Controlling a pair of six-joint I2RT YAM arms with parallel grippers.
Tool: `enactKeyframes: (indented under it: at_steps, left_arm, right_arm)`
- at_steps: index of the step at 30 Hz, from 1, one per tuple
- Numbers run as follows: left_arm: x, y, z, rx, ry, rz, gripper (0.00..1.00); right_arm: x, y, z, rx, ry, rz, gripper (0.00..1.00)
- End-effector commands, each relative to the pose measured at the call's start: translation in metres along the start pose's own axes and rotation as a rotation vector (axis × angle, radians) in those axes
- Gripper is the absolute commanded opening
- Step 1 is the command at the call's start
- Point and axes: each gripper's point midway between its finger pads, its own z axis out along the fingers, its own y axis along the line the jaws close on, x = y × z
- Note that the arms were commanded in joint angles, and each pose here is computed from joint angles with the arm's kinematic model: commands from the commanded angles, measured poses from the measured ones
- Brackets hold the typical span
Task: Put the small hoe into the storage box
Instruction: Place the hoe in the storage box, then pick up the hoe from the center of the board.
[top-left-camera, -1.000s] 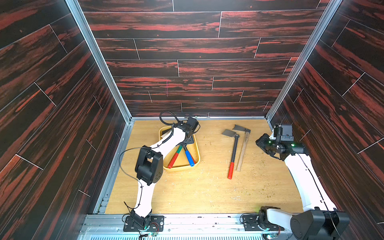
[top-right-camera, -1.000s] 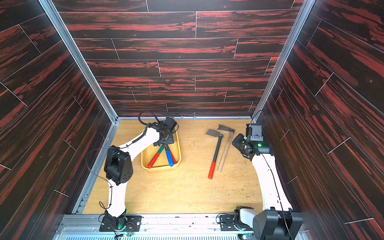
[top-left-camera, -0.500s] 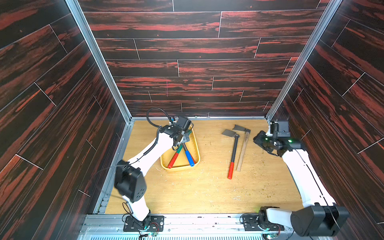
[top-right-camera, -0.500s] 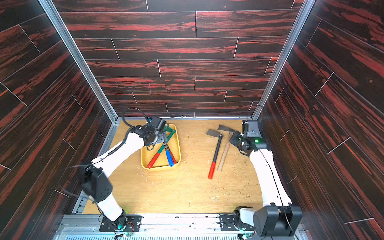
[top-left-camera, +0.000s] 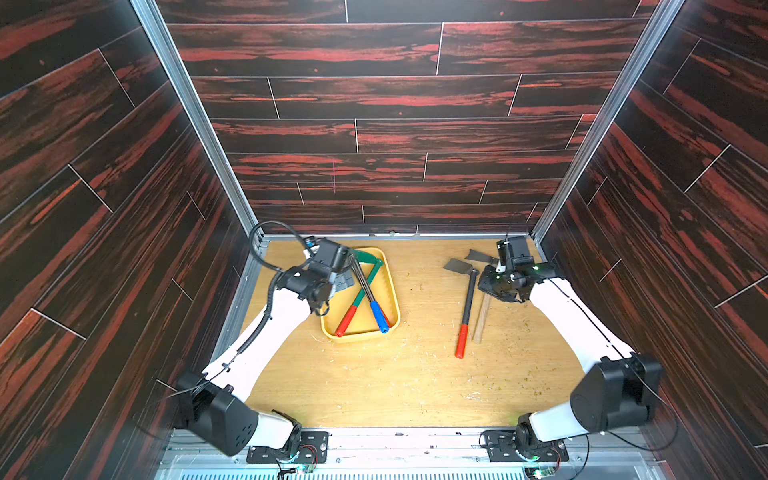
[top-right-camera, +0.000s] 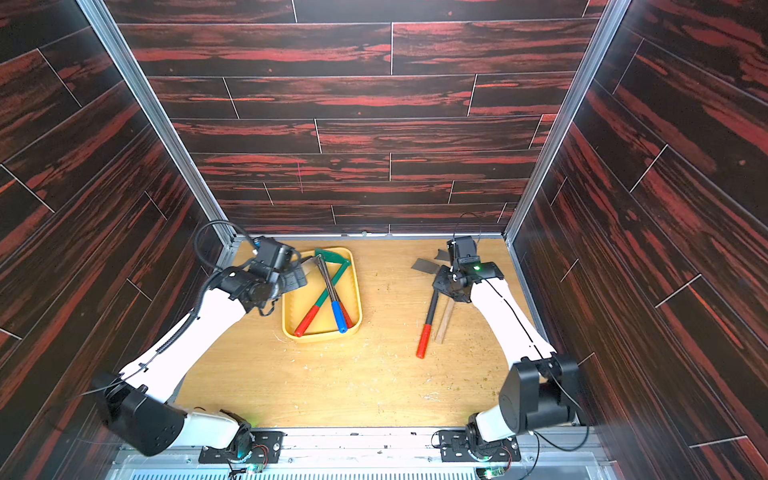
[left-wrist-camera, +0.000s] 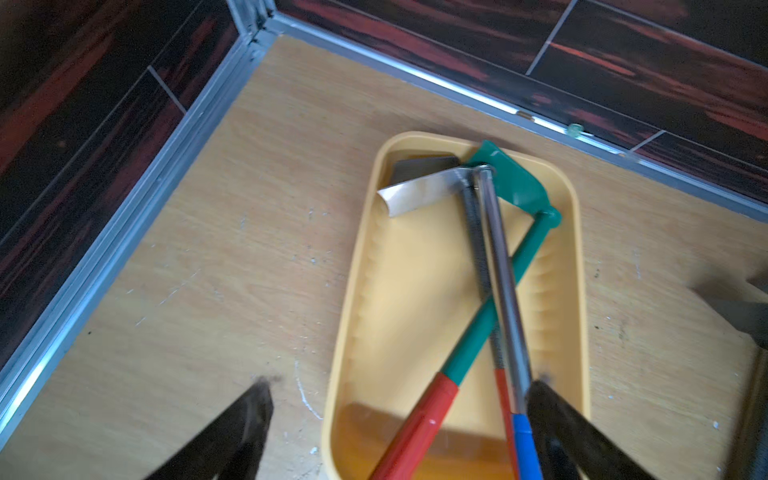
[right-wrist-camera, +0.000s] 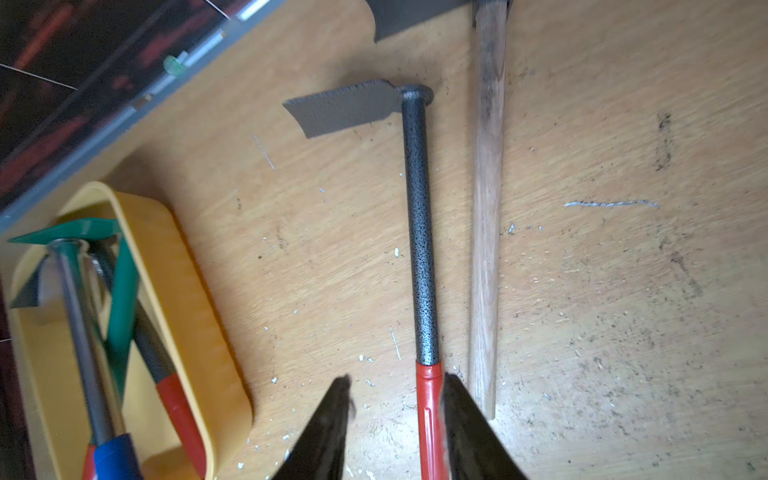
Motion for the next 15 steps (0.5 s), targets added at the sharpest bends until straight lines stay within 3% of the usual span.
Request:
enactKeyframes:
  at_steps: [1, 15]
  left_arm:
    - [0.005, 0.011, -0.007, 0.012, 0.012, -0.004, 0.98]
    - [0.002, 0.034, -0.016, 0.022, 0.017, -0.062, 0.98]
  right_arm:
    - [-0.001, 0.006, 0.009, -0.006, 0.011, 0.001, 0.41]
    - [0.018, -0.011, 0.075, 0.1, 0.116, -0.006, 0.39]
